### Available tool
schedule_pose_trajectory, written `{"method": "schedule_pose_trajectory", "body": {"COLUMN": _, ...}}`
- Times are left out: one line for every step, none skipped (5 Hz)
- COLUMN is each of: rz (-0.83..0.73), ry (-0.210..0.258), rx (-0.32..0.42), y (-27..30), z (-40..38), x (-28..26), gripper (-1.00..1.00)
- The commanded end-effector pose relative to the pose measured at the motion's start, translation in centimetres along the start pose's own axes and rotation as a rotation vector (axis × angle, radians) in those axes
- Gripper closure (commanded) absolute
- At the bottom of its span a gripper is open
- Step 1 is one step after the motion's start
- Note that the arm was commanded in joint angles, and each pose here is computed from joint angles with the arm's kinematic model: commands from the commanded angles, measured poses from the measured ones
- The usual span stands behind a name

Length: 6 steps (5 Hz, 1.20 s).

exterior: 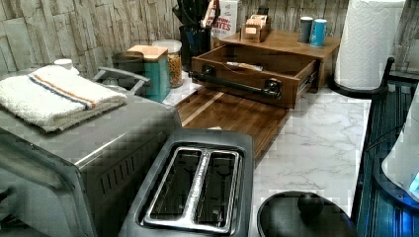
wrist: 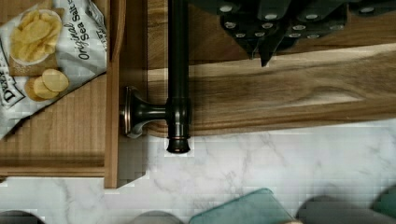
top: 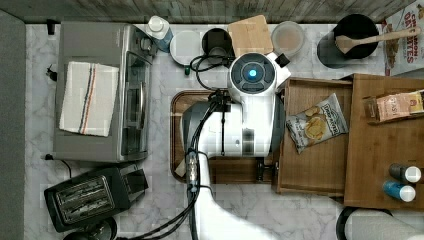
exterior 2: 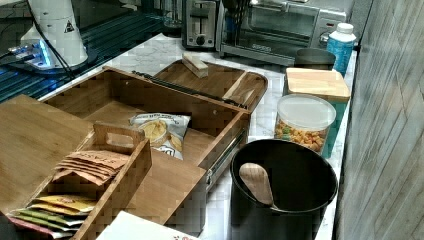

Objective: Close the drawer.

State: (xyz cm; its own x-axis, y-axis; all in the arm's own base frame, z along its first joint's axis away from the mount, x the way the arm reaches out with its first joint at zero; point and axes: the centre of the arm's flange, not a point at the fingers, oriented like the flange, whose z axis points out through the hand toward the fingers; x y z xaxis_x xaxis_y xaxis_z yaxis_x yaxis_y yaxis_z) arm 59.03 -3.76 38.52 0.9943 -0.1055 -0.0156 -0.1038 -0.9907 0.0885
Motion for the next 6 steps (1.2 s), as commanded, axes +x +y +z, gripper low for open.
{"method": "schedule_pose_trajectory", "body": {"rz": 0.008, "ry": 0.041, "rx": 0.027, "y": 0.8, "z": 5.1, "x": -0.2, "gripper": 1.0}}
{"method": "schedule_pose_trajectory", "body": {"rz": 0.037, "ry": 0.062, "rx": 0.04, "y": 1.3, "z": 7.6, "x": -1.9, "gripper": 1.0}}
{"method": "schedule_pose_trajectory", "body": {"rz": 0.058, "ry": 0.062, "rx": 0.048, "y": 1.8, "z": 9.3, "x": -2.8, "gripper": 1.0}}
{"method": "schedule_pose_trajectory", "body": {"rz": 0.066, "ry": 0.07, "rx": 0.06, "y": 2.6, "z": 10.5, "x": -3.3, "gripper": 1.0}}
{"method": "schedule_pose_trajectory", "body": {"rz": 0.063, "ry": 0.074, "rx": 0.052, "y": 4.2, "z": 11.3, "x": -3.3, "gripper": 1.0}}
{"method": "schedule_pose_trajectory", "body": {"rz": 0.072, "ry": 0.039, "rx": 0.063, "y": 5.8, "z": 10.7, "x": -3.4, "gripper": 1.0}}
